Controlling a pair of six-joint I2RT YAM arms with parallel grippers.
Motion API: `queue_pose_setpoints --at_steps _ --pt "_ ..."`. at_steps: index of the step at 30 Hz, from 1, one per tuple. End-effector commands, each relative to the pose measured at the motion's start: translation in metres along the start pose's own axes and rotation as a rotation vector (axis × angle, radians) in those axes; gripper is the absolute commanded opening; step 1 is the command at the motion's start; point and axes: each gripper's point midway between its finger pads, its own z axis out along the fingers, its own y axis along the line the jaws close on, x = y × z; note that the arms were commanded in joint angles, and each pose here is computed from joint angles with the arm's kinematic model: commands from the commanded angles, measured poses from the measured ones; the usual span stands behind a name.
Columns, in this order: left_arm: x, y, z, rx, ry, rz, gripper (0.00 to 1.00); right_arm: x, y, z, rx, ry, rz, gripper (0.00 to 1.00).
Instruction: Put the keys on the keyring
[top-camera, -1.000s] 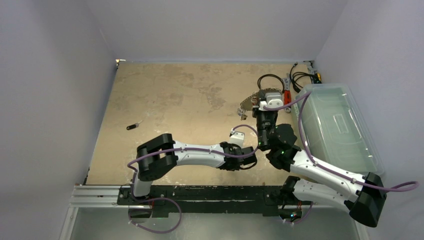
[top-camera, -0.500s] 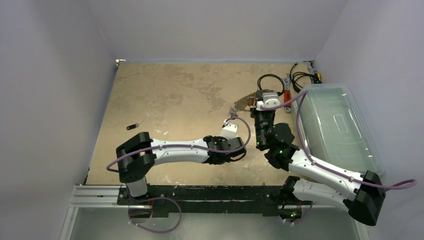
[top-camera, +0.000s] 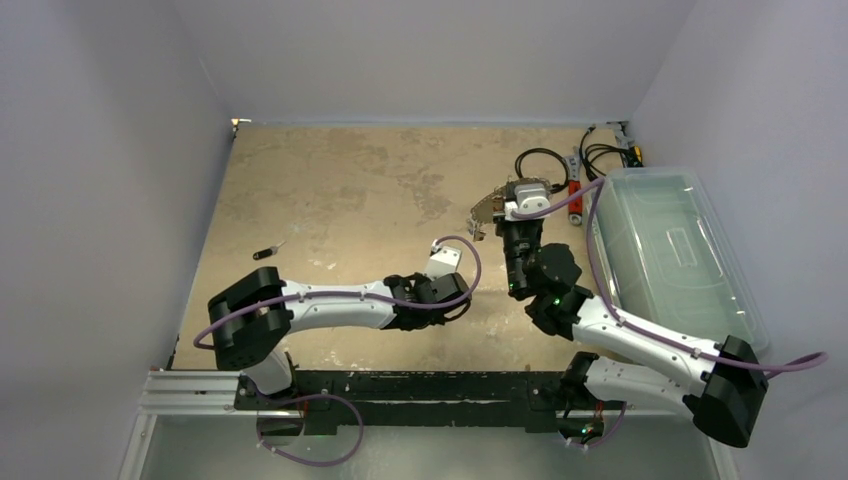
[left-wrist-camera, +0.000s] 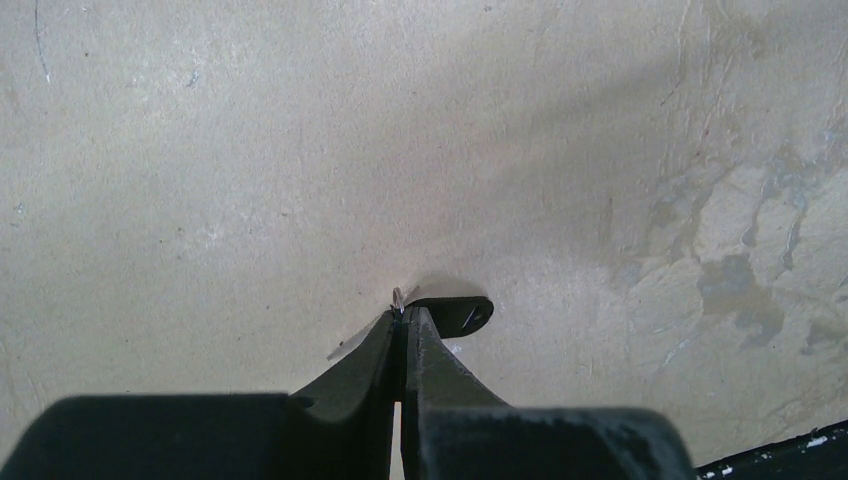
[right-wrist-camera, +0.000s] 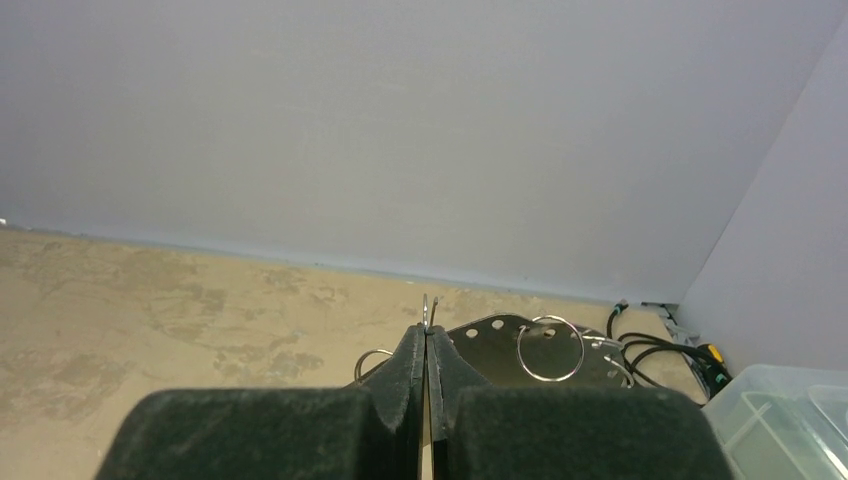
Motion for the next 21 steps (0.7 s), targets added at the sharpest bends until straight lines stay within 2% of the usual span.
queue_pose_setpoints --at_steps 1,8,16,21 --pt "-0.008 -0.009 0.005 0.052 -0.015 -0.035 0.0 -0.017 0.001 0.004 0.003 -0.047 0.068 0.0" --pt "0.005 -0.01 0.013 0.038 0.033 -0.031 0.01 -0.017 0.003 0.004 -0.008 -0.047 0.072 0.0" --pt "-0.005 -0.014 0.002 0.066 0.019 -0.041 0.27 -0.017 0.005 0.005 -0.019 -0.048 0.077 0.0" --pt "-0.011 -0.015 -0.006 0.083 0.009 -0.039 0.33 -0.017 0.006 0.005 -0.022 -0.048 0.077 0.0"
